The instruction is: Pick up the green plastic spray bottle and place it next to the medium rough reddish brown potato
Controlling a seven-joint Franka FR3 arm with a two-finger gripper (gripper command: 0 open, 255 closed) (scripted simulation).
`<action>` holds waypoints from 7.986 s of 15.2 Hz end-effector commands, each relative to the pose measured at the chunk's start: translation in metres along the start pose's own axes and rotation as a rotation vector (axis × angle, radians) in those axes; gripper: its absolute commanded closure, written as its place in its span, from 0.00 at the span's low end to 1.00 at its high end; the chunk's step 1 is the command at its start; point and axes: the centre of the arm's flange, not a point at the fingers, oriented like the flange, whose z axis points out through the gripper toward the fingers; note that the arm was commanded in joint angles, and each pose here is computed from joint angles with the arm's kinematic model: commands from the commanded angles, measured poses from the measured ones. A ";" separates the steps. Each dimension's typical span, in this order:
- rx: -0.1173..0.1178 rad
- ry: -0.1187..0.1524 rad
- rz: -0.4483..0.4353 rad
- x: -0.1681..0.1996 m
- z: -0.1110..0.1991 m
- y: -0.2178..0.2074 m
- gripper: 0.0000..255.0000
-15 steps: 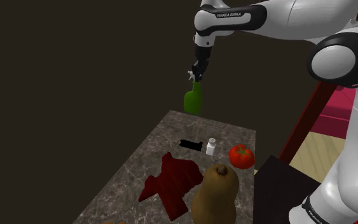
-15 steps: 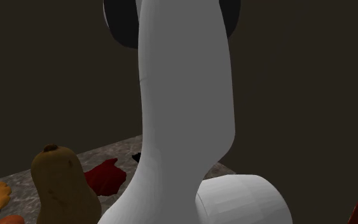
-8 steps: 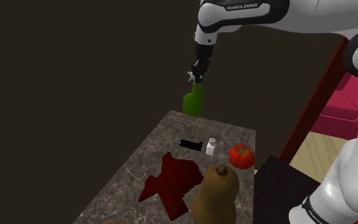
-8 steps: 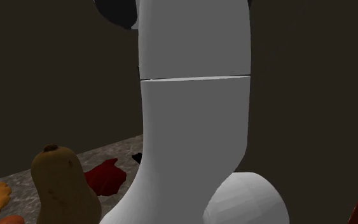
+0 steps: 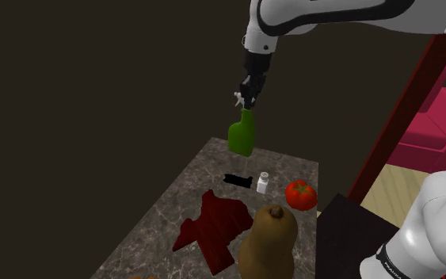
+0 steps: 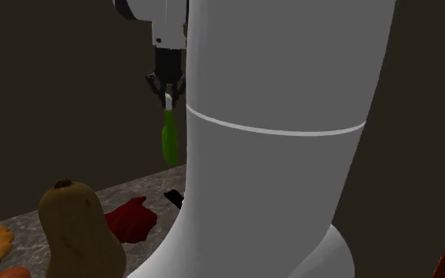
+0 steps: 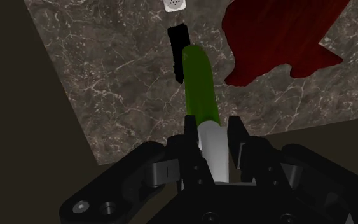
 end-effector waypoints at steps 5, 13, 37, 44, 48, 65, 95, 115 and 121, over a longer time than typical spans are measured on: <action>-0.001 0.000 0.001 -0.041 -0.016 -0.068 1.00; -0.001 0.000 0.001 -0.094 -0.038 -0.158 1.00; -0.001 0.000 0.001 -0.250 -0.104 -0.425 1.00; -0.001 0.000 0.001 -0.296 -0.124 -0.503 1.00; -0.001 0.000 0.001 -0.320 -0.128 -0.543 1.00; -0.001 0.000 0.001 -0.326 -0.039 -0.538 1.00; -0.001 0.000 0.001 -0.338 0.119 -0.529 1.00; -0.001 0.000 0.001 -0.341 0.170 -0.526 0.00; -0.001 0.000 0.001 -0.341 0.144 -0.527 0.00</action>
